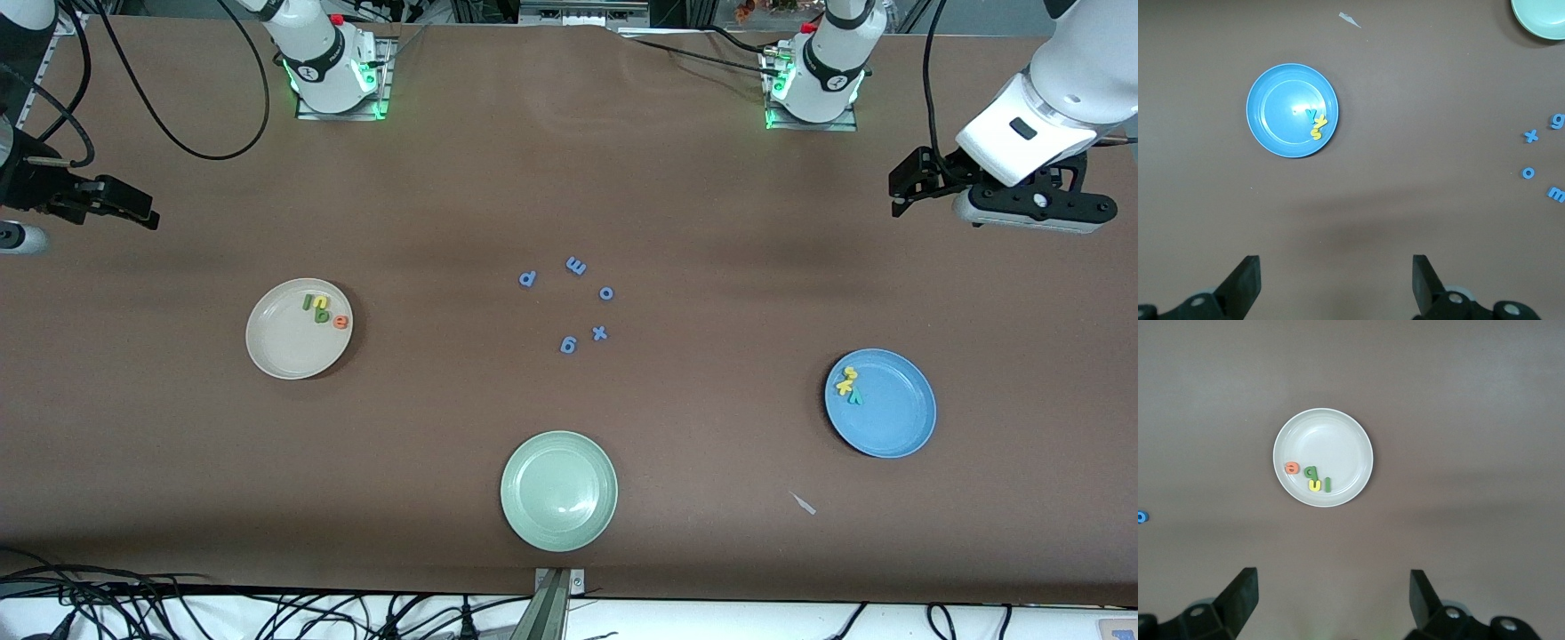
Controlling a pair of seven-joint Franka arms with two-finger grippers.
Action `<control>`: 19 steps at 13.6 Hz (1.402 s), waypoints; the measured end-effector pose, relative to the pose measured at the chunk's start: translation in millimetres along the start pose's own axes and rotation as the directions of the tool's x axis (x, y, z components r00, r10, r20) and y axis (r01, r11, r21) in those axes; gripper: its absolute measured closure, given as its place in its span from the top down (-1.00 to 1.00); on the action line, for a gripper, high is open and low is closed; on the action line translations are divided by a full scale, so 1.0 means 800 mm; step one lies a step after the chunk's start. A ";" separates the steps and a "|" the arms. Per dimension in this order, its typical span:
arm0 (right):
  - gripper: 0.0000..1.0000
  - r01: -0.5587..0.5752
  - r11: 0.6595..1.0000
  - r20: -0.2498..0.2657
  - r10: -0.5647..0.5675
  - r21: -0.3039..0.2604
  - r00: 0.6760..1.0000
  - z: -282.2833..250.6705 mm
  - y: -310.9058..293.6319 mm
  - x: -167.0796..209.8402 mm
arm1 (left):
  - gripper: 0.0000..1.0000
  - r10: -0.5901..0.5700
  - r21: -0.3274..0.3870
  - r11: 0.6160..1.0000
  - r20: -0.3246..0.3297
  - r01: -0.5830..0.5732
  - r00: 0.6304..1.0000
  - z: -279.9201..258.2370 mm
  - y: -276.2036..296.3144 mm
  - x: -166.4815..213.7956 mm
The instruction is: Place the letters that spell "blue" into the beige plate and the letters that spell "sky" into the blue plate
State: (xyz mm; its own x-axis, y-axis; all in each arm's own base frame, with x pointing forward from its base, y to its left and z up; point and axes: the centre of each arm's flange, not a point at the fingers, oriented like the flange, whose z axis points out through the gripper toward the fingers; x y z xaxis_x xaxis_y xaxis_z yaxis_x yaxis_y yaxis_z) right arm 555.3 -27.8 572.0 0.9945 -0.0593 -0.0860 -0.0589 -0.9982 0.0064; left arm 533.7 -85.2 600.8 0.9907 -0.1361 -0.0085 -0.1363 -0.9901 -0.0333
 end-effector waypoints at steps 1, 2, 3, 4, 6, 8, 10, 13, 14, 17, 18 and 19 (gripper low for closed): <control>1.00 0.001 1.000 0.000 -0.001 0.000 1.000 0.000 0.000 0.000 | 1.00 0.000 0.000 1.000 0.000 0.000 1.000 0.000 0.000 0.000; 1.00 0.002 1.000 0.000 -0.002 0.000 1.000 0.000 -0.001 0.000 | 1.00 0.000 0.000 1.000 0.000 0.000 1.000 0.000 0.000 0.000; 1.00 0.004 1.000 0.000 -0.004 0.000 1.000 0.000 -0.003 0.000 | 1.00 0.000 0.000 1.000 0.000 0.000 1.000 0.000 0.000 0.000; 1.00 0.007 1.000 0.000 -0.007 0.000 1.000 0.000 -0.005 0.000 | 1.00 0.000 0.000 1.000 0.000 0.000 1.000 0.000 0.000 0.000; 1.00 0.010 1.000 0.000 -0.010 -0.001 1.000 0.000 -0.007 0.000 | 1.00 0.000 0.000 1.000 -0.001 0.000 1.000 -0.001 0.000 0.000; 1.00 0.010 1.000 -0.001 -0.010 -0.001 1.000 0.000 -0.007 0.000 | 1.00 0.000 0.000 1.000 -0.003 0.000 1.000 -0.002 0.000 0.000; 1.00 0.010 1.000 -0.001 -0.010 -0.001 1.000 0.000 -0.007 0.000 | 1.00 0.000 0.000 1.000 -0.003 0.000 1.000 -0.002 0.000 0.000; 1.00 0.010 1.000 -0.001 -0.010 -0.001 1.000 0.000 -0.007 0.000 | 1.00 0.002 0.000 1.000 -0.003 -0.002 1.000 -0.002 0.001 0.000; 1.00 0.010 1.000 -0.001 -0.010 -0.001 1.000 0.000 -0.007 0.000 | 1.00 0.002 0.000 1.000 -0.003 -0.002 1.000 -0.002 0.002 0.000; 1.00 0.011 1.000 -0.004 -0.011 -0.001 1.000 -0.001 -0.007 0.000 | 1.00 0.003 0.000 1.000 -0.003 -0.003 1.000 -0.002 0.002 0.000; 1.00 0.011 1.000 -0.006 -0.011 -0.001 1.000 -0.003 -0.008 0.000 | 1.00 0.003 0.000 1.000 -0.003 -0.003 1.000 -0.002 0.002 0.000; 1.00 0.011 1.000 -0.007 -0.011 -0.001 1.000 -0.003 -0.008 0.000 | 1.00 0.003 0.000 1.000 -0.003 -0.003 1.000 -0.002 0.002 0.000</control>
State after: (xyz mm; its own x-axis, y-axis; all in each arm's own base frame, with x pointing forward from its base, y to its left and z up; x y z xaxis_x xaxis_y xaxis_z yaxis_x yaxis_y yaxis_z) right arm 556.2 -21.6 574.3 0.9957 -0.0480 -0.0794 -0.0477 -0.9988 0.0061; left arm 533.6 -86.7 602.2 0.9903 -0.1388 -0.0056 -0.1389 -0.9897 -0.0334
